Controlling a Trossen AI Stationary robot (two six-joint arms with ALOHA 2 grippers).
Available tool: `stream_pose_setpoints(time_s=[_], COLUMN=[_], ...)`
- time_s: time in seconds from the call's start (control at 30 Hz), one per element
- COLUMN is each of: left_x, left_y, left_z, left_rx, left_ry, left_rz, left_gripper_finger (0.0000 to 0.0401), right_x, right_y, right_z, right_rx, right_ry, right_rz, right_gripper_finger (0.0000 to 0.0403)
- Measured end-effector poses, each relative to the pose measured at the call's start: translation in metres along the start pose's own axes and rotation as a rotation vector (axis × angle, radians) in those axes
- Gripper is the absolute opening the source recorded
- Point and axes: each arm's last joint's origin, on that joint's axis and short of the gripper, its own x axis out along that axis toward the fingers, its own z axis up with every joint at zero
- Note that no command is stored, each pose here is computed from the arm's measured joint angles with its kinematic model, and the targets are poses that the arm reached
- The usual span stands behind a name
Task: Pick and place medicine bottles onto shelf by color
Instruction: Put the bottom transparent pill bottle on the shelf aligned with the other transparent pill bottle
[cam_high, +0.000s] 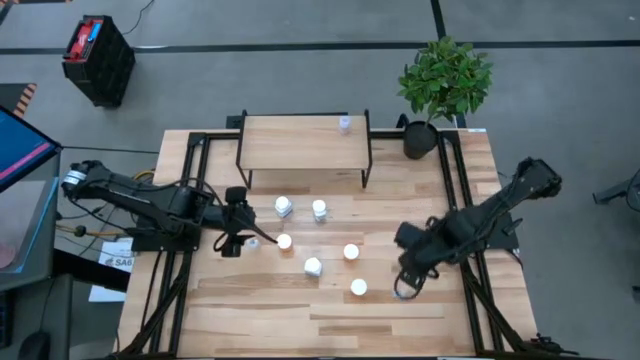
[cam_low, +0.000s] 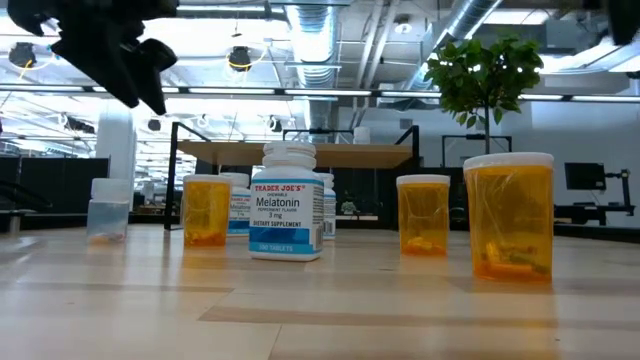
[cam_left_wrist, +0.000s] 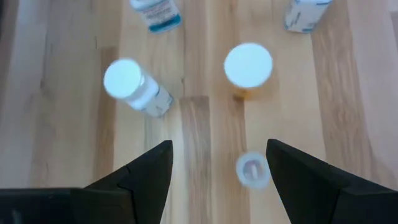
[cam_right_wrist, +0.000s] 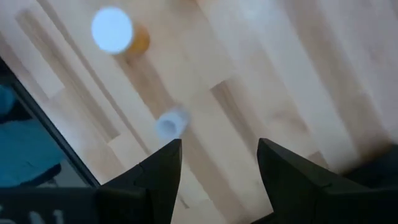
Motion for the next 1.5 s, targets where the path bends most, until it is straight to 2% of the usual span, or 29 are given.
stream_pose_setpoints(time_s=[0.4, 0.57, 0.8, 1.07, 1.37, 1.5], left_x=[-0.013, -0.014, -0.014, -0.014, -0.014, -0.014], left_y=[-0.001, -0.001, -0.001, -0.001, -0.001, -0.001], left_z=[-0.007, -0.006, -0.006, -0.006, -0.005, -0.004], left_rx=[-0.075, -0.077, -0.08, -0.083, -0.084, -0.088], left_ry=[-0.029, -0.038, -0.038, -0.039, -0.045, -0.06], left_rz=[-0.023, -0.024, -0.024, -0.018, -0.017, -0.02], left_gripper_finger=[0.0246, 0.0246, 0.0246, 0.0246, 0.0246, 0.0246], right_x=[0.069, 0.084, 0.087, 0.093, 0.122, 0.122], right_y=[0.057, 0.062, 0.063, 0.067, 0.069, 0.067], right_z=[-0.019, -0.017, -0.014, -0.017, -0.012, -0.011], right_rx=[-0.246, -0.299, -0.406, -0.415, -0.397, -0.389], right_ry=[0.108, 0.158, 0.16, 0.163, 0.218, 0.226], right_rz=[-0.074, -0.092, -0.077, -0.081, -0.179, -0.193], right_gripper_finger=[0.0232, 0.0232, 0.0232, 0.0232, 0.0232, 0.0232])
